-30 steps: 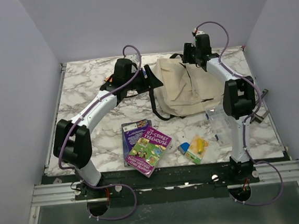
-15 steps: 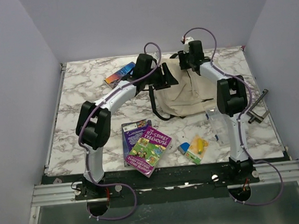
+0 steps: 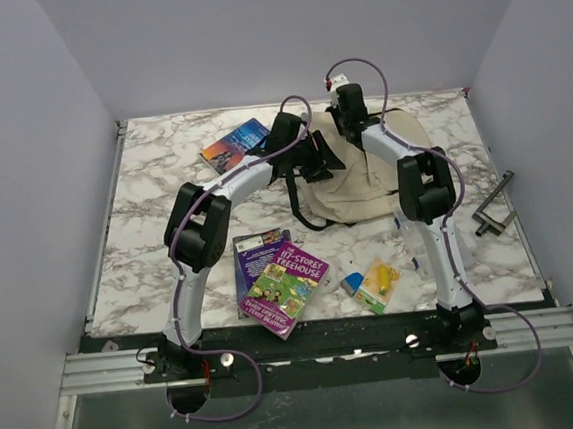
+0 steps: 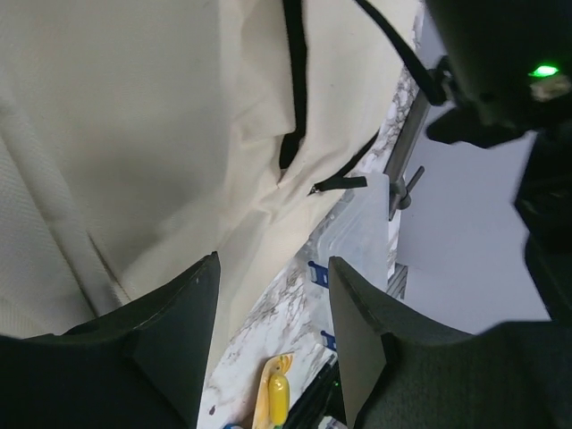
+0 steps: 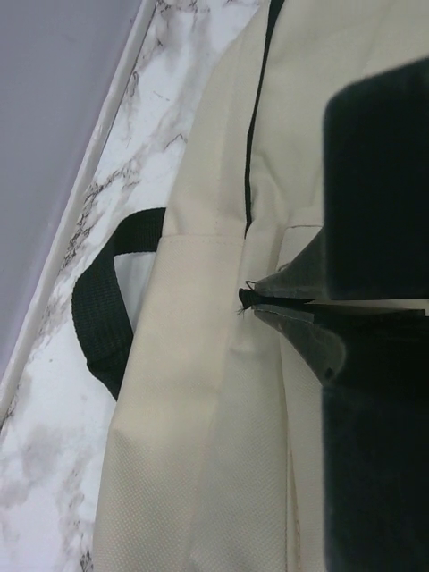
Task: Pack the student bag
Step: Unzip the student bag at the center of the board.
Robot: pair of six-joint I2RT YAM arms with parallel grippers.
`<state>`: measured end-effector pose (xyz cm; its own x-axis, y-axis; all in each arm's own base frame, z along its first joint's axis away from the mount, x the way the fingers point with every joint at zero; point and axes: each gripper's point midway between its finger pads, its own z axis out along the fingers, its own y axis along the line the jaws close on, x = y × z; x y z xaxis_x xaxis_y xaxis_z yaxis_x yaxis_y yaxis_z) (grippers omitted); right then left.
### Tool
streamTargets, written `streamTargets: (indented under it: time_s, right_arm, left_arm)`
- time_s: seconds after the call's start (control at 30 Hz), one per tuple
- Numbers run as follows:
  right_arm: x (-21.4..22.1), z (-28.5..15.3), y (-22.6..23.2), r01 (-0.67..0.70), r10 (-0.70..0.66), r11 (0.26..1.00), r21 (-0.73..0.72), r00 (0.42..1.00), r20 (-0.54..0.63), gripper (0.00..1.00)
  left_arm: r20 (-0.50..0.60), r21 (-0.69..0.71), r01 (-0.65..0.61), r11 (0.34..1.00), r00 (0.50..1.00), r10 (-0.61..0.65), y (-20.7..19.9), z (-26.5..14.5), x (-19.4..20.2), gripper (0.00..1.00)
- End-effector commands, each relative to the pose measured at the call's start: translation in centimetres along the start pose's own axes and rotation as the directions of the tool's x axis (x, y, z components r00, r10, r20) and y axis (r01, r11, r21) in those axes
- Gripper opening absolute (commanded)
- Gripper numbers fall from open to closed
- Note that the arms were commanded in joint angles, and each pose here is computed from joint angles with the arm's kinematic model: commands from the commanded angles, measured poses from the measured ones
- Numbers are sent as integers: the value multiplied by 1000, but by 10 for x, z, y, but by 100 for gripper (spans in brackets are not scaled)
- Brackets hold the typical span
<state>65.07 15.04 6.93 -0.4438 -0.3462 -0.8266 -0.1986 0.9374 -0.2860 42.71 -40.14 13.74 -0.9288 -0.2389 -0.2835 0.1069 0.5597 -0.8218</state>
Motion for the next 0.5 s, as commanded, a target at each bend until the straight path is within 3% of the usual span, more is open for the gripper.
streamTargets:
  time_s: [0.0, 0.17, 0.3, 0.37, 0.47]
  right_arm:
    - [-4, 0, -14, -12, 12, 996, 87, 1000, 1, 1]
    - [-17, -25, -10, -144, 144, 989, 45, 989, -9, 1]
    - [-32, -62, 4, -323, 321, 945, -51, 946, -35, 1]
    - [-31, -82, 10, -408, 402, 909, -81, 912, -76, 1]
    - [-16, -115, 31, -573, 543, 803, -164, 816, -196, 0]
  left_arm:
    - [-2, 6, 78, 997, 997, -78, -1, 9, -3, 54]
    - [9, -27, 167, 986, 986, -166, 11, 16, -4, 54]
    - [17, -42, 253, 967, 967, -253, 21, 24, -6, 52]
    - [16, -38, 289, 957, 957, -288, 24, 29, -7, 51]
    - [27, -40, 323, 945, 946, -322, 30, 35, -10, 51]
